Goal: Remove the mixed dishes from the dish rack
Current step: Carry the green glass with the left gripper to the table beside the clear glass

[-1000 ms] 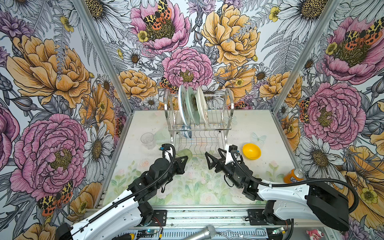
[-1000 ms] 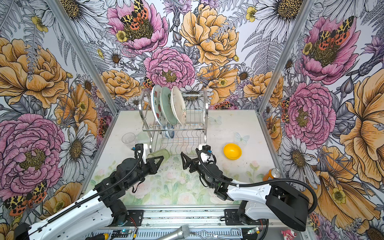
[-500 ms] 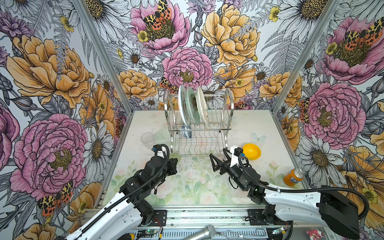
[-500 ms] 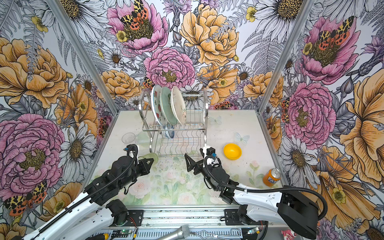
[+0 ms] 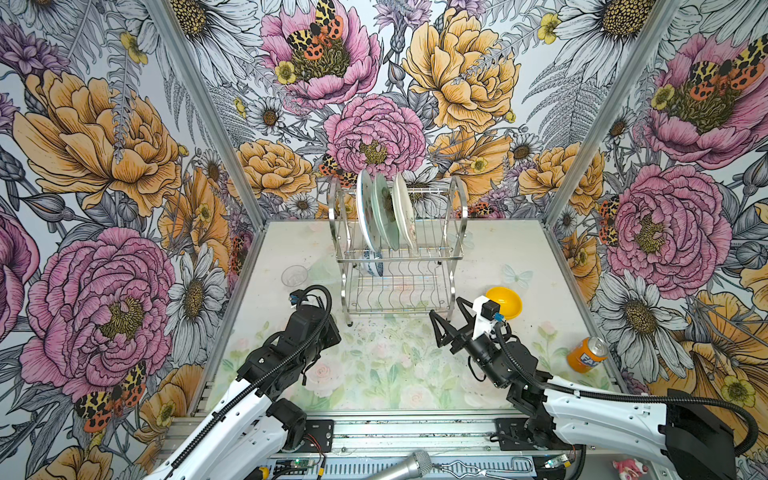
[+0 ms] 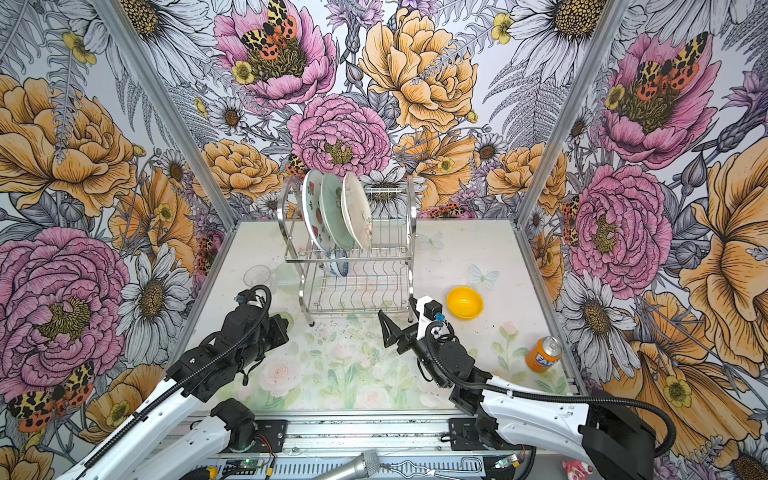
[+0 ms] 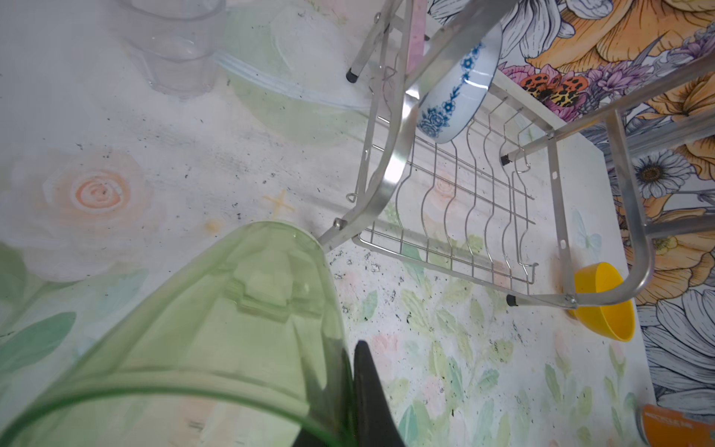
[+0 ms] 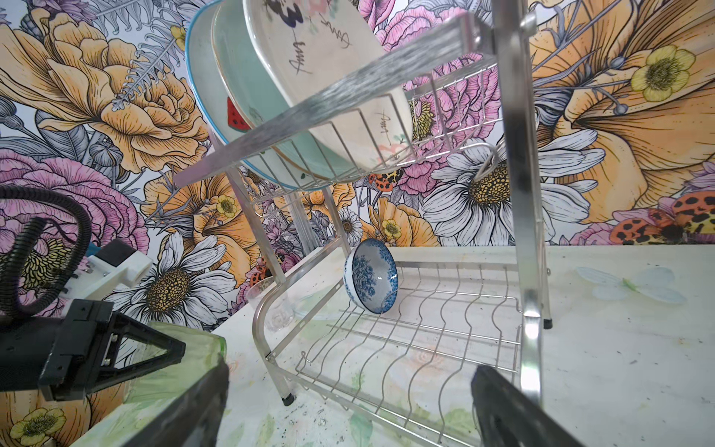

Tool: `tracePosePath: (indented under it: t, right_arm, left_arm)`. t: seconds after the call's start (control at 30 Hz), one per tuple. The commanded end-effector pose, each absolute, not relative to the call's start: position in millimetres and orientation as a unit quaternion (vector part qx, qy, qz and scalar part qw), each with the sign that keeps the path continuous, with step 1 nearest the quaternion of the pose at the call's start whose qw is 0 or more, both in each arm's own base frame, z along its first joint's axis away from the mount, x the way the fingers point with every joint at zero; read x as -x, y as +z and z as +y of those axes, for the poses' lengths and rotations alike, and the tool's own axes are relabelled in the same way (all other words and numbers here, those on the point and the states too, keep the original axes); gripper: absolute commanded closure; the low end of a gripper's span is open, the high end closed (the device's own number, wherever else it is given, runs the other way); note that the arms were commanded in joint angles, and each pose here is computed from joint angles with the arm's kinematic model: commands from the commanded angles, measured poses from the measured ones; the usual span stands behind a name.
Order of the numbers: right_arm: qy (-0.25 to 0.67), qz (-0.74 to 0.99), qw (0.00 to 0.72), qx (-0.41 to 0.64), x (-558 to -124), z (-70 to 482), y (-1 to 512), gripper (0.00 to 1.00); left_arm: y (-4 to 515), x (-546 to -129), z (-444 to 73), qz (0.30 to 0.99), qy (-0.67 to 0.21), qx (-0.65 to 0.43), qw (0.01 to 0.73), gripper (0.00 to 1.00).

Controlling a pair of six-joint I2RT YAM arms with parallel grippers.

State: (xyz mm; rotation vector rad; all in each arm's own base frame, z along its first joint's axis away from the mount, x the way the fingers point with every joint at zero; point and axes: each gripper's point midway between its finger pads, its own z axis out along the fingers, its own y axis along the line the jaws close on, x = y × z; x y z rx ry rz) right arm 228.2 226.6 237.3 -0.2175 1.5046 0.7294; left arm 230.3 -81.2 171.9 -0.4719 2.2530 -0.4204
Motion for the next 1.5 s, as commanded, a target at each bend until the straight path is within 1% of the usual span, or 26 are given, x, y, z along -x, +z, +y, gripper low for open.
tracePosePath:
  t: [0.0,0.17,0.3,0.5,0.7,1.0,1.47]
  right_arm:
    - [0.321,0.662,0.668,0.114,-222,226,236,0.01]
    - [0.319,0.662,0.669,0.113,-221,222,234,0.01]
    - [0.324,0.660,0.669,0.110,-218,220,235,0.01]
    - [0.319,0.657,0.676,0.094,-217,207,235,0.00]
    - [0.311,0.655,0.683,0.088,-218,202,240,0.00]
    - [0.309,0.661,0.679,0.083,-219,201,239,0.00]
    - [0.296,0.670,0.676,0.084,-222,200,240,0.01]
  left_arm:
    - [185,-240,-62,0.876,-0.140,0.204,0.414,1.00]
    - [183,-262,-50,0.870,-0.136,0.222,0.418,1.00]
    - [180,-290,-49,0.869,-0.159,0.229,0.409,1.00]
    - [173,-321,-53,0.887,-0.140,0.212,0.386,1.00]
    - [155,-338,-56,0.903,-0.127,0.207,0.353,1.00]
    - [152,-361,-50,0.912,-0.117,0.199,0.340,1.00]
    - [130,-398,-50,0.927,-0.114,0.190,0.304,1.00]
